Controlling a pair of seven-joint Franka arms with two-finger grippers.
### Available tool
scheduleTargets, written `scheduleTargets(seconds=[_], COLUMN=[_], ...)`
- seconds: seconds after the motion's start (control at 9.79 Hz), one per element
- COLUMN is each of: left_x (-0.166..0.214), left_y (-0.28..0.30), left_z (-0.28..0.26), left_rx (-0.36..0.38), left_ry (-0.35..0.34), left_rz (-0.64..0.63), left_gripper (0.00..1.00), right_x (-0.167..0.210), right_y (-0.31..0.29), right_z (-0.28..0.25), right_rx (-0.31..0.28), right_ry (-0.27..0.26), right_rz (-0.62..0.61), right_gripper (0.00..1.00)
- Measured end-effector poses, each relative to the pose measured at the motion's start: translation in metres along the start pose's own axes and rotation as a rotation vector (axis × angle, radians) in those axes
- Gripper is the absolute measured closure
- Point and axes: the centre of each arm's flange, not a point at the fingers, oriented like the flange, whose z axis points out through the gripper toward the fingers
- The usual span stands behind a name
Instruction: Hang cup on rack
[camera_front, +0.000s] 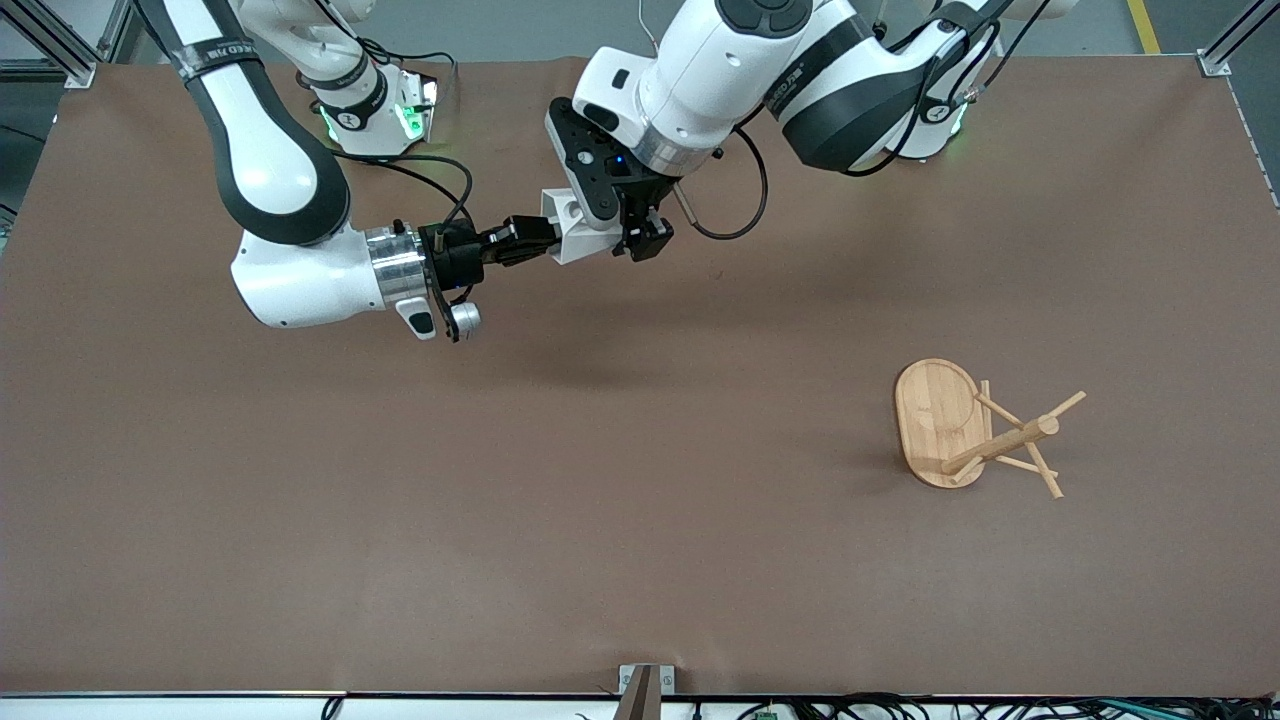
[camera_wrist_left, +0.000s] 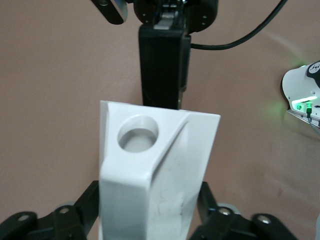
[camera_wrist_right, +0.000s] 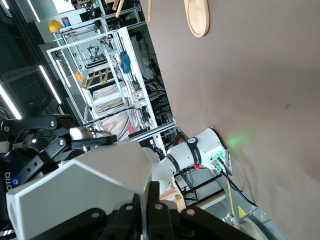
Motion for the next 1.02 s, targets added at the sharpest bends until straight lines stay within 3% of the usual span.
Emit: scheduleTargets(seconds=[0.31, 0.51, 0.72, 0.92, 1.02], left_x=[0.0, 0.0, 0.001, -0.001, -0.002], left_y=[0.0, -0.001, -0.004, -0.01, -0.014], left_z=[0.0, 0.0, -0.001, 0.004, 0.006], left_rx=[0.0, 0.001, 0.011, 0.021, 0.027], left_ry=[0.0, 0.003, 0.011, 0.001, -0.004], left_rz=[0.001, -0.001, -0.001, -0.001, -0.002], left_gripper=[0.22, 0.22, 0.22, 0.22, 0.22], right_x=[0.0, -0.001, -0.007, -0.012, -0.014], right_y=[0.0, -0.005, -0.024, -0.042, -0.048], right_z=[0.0, -0.001, -0.018, -0.075, -0.108], right_rx=[0.002, 0.003, -0.032, -0.184, -0.295], right_ry=[0.0, 0.004, 0.026, 0.069, 0.113], right_rz=[0.001, 0.049, 0.075, 0.107, 0.134], right_gripper=[0.95, 0.86, 0.59, 0.28, 0.11])
